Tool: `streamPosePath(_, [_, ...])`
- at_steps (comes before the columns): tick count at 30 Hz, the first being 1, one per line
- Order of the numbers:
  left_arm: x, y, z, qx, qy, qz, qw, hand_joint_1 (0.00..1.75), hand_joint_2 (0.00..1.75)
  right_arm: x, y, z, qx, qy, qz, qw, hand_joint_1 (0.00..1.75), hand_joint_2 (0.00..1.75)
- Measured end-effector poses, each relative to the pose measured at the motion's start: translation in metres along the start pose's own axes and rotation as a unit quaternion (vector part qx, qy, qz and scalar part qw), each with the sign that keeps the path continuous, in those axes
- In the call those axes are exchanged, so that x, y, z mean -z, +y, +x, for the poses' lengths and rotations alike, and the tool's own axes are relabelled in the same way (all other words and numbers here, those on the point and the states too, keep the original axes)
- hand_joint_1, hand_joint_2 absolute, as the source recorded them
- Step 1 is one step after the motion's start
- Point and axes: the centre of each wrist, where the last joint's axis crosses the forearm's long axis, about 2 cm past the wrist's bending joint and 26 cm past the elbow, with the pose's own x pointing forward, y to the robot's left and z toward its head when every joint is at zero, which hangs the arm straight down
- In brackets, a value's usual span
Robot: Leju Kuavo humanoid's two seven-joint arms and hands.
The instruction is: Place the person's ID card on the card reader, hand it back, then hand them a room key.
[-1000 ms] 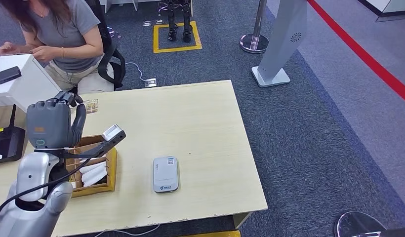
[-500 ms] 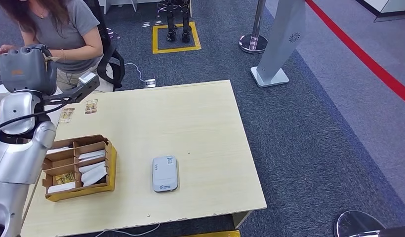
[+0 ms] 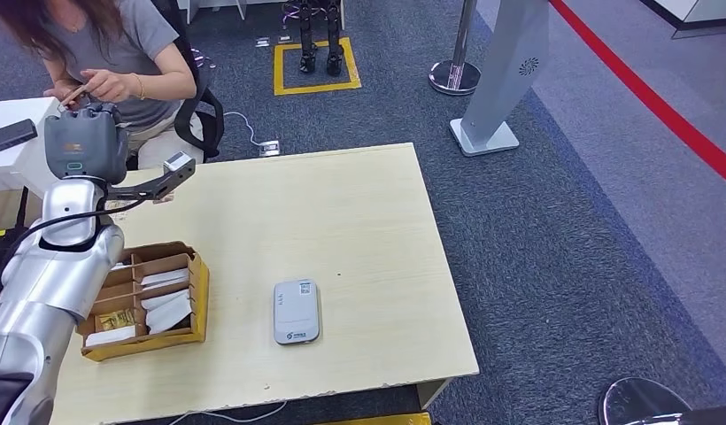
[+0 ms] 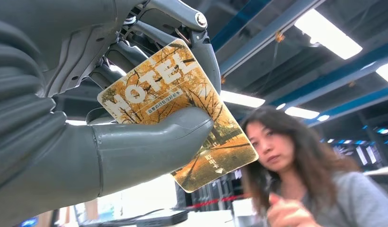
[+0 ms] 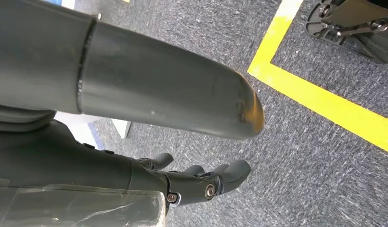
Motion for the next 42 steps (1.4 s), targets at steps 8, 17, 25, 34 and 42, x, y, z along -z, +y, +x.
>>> streamPosePath(8, [-0.006, -0.007, 0.015, -0.006, -0.038, 0.018, 0.999, 1.75, 1.75, 0.000, 0.000, 0.001, -0.008, -0.002, -0.001, 1.000, 0.00, 1.75])
streamPosePath(17, [-0.012, -0.011, 0.025, -0.010, -0.050, 0.017, 0.999, 1.75, 1.75, 0.000, 0.001, 0.001, -0.018, -0.003, 0.004, 1.000, 0.00, 1.75])
streamPosePath(25, [-0.018, -0.015, 0.029, -0.024, -0.048, 0.012, 0.998, 0.00, 1.75, 0.000, 0.001, 0.000, -0.022, -0.003, 0.003, 1.000, 0.00, 1.75])
streamPosePath(34, [-0.025, -0.020, 0.032, -0.034, -0.048, 0.010, 0.998, 0.00, 1.75, 0.000, 0.003, -0.001, -0.023, -0.001, 0.004, 1.000, 0.00, 1.75])
streamPosePath(42, [-0.045, -0.021, 0.031, -0.150, -0.040, 0.023, 0.988, 0.00, 1.75, 0.000, 0.007, -0.007, -0.010, 0.003, 0.000, 1.000, 0.00, 1.75])
